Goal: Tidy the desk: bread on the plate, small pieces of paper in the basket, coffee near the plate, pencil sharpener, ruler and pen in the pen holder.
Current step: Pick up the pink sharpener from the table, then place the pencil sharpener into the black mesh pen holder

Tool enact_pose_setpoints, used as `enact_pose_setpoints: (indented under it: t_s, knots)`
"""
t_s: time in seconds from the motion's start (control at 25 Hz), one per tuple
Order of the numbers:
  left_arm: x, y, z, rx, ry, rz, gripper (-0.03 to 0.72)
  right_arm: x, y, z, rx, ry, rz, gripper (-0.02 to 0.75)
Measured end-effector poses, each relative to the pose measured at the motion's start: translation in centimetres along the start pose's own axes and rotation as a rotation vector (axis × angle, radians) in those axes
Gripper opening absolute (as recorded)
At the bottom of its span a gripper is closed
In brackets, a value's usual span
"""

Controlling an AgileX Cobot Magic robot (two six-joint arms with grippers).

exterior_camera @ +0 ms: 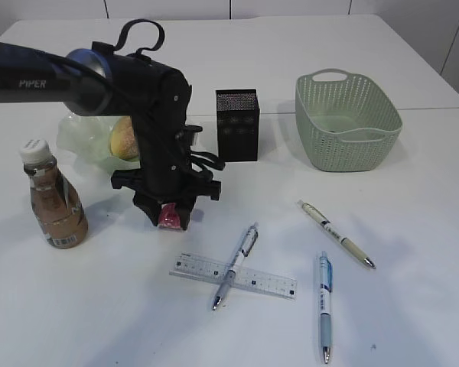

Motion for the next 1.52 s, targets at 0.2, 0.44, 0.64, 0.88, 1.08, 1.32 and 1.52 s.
enact_pose_setpoints:
  t_s: [0.2,0.44,0.64,0.88,1.08,1.32,1.52]
  knots:
    - [-4.2,-2.0,-0.3,-0.004,0.032,-0.130,0.302,0.0,0.0,0.0,0.001,-0.002,-0.001,0.478]
    - [-7.3,-3.2,-0.4,-0.008,0.045,-0.200,0.302,0.0,-0.1,0.0,0.001,-0.003,-0.005,0.478]
    - [-8.5,-3.8,-0.5,-0.011,0.054,-0.233,0.302,0.0,-0.1,0.0,0.001,-0.004,-0.007,0.478]
    - [-9.9,-5.2,-0.8,0.003,0.086,-0.343,0.302,0.0,-0.1,0.0,0.001,-0.004,-0.007,0.478]
    - [-10.6,-6.4,-1.2,0.046,0.115,-0.468,0.302,0.0,-0.1,0.0,0.001,-0.004,-0.007,0.478]
    - [-11.4,-7.6,-1.6,0.054,0.150,-0.596,0.302,0.0,-0.1,0.0,0.001,-0.004,-0.007,0.478]
    - [-12.2,-8.6,-1.8,0.068,0.167,-0.708,0.301,0.0,-0.1,0.0,0.001,-0.004,-0.007,0.478]
Point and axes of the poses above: a point on each arm's last joint axis where the gripper is mounted, x pointing out along that axis toward the gripper, z along the wrist's bending axis when the last joint is at zero, y = z × x, the point moved 2 cm from there along x, pointing out along that axis toward the gripper, and after that the axes turned 10 degrees about x, right-handed, at the moved point
